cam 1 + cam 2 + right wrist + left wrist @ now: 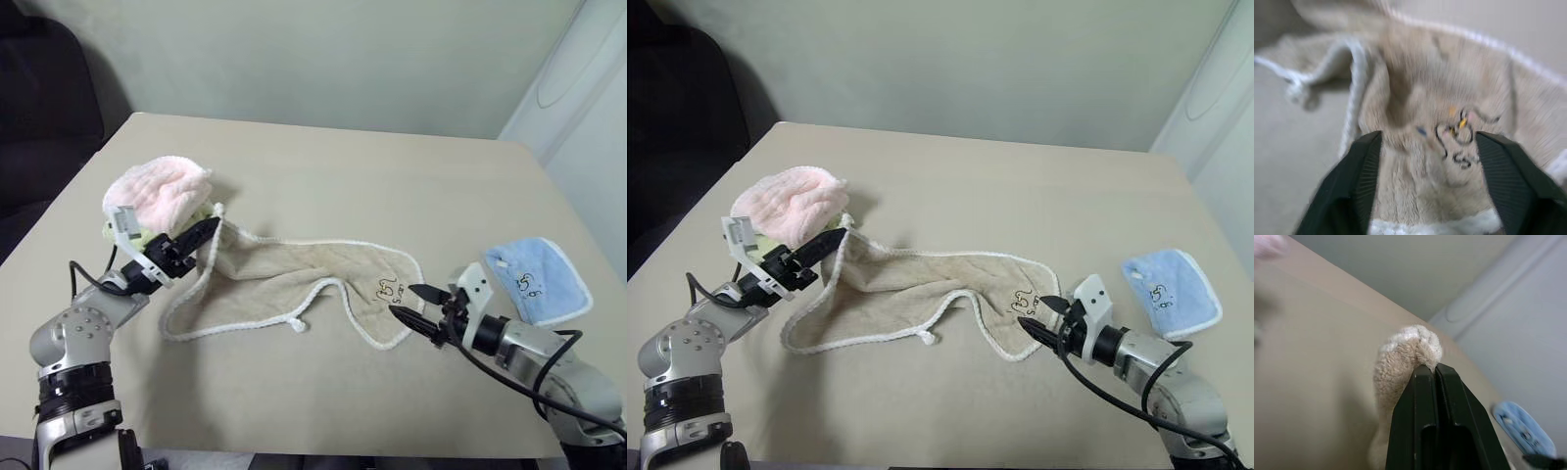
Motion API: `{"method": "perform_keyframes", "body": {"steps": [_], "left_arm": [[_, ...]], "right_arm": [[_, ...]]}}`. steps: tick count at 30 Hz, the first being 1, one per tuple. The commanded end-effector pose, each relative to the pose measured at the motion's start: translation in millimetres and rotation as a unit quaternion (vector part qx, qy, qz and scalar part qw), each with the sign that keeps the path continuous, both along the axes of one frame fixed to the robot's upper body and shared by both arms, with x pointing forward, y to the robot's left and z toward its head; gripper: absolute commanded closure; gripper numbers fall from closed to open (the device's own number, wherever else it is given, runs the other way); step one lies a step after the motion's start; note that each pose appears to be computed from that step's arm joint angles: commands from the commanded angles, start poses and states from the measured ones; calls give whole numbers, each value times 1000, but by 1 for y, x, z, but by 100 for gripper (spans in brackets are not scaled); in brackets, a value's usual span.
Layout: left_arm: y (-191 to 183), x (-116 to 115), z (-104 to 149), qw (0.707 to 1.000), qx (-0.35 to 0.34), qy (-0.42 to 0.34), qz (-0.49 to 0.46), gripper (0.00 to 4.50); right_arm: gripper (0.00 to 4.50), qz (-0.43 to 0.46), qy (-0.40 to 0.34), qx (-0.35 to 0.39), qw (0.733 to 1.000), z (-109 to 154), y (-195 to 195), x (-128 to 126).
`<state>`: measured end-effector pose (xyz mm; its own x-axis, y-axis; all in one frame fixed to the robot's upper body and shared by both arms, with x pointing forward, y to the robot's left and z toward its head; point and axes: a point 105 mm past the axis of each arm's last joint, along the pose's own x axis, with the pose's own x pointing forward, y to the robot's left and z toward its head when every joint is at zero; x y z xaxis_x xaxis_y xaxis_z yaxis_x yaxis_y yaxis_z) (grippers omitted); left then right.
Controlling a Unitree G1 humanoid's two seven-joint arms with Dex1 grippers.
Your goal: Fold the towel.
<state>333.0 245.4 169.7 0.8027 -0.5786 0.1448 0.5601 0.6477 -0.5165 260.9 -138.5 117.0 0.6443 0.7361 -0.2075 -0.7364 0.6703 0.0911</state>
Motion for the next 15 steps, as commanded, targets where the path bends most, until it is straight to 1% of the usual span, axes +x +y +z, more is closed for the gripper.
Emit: {"method": "perform_keyframes", "body": {"steps": [1, 4, 6, 9, 11, 15], "left_arm": [[-10, -4, 7, 999, 28, -25, -21, 450], [-12, -2, 5, 999, 26, -25, -24, 450], [-13, -1, 5, 999, 25, -26, -25, 450], [-17, 0, 5, 999, 24, -28, -30, 450], [-18, 1, 6, 999, 24, -30, -32, 450], [-17, 1, 8, 999, 23, -36, -28, 450]], "right_arm": [[7, -24, -53, 15, 998, 36, -8, 13], [7, -81, -48, -3, 996, 35, -22, 38], [7, -113, -32, -26, 993, 25, -30, 57], [7, -151, -3, -35, 988, 10, -39, 84], [7, -163, 14, -39, 986, -3, -44, 97], [7, -162, 29, -46, 985, -20, -46, 111]]}}
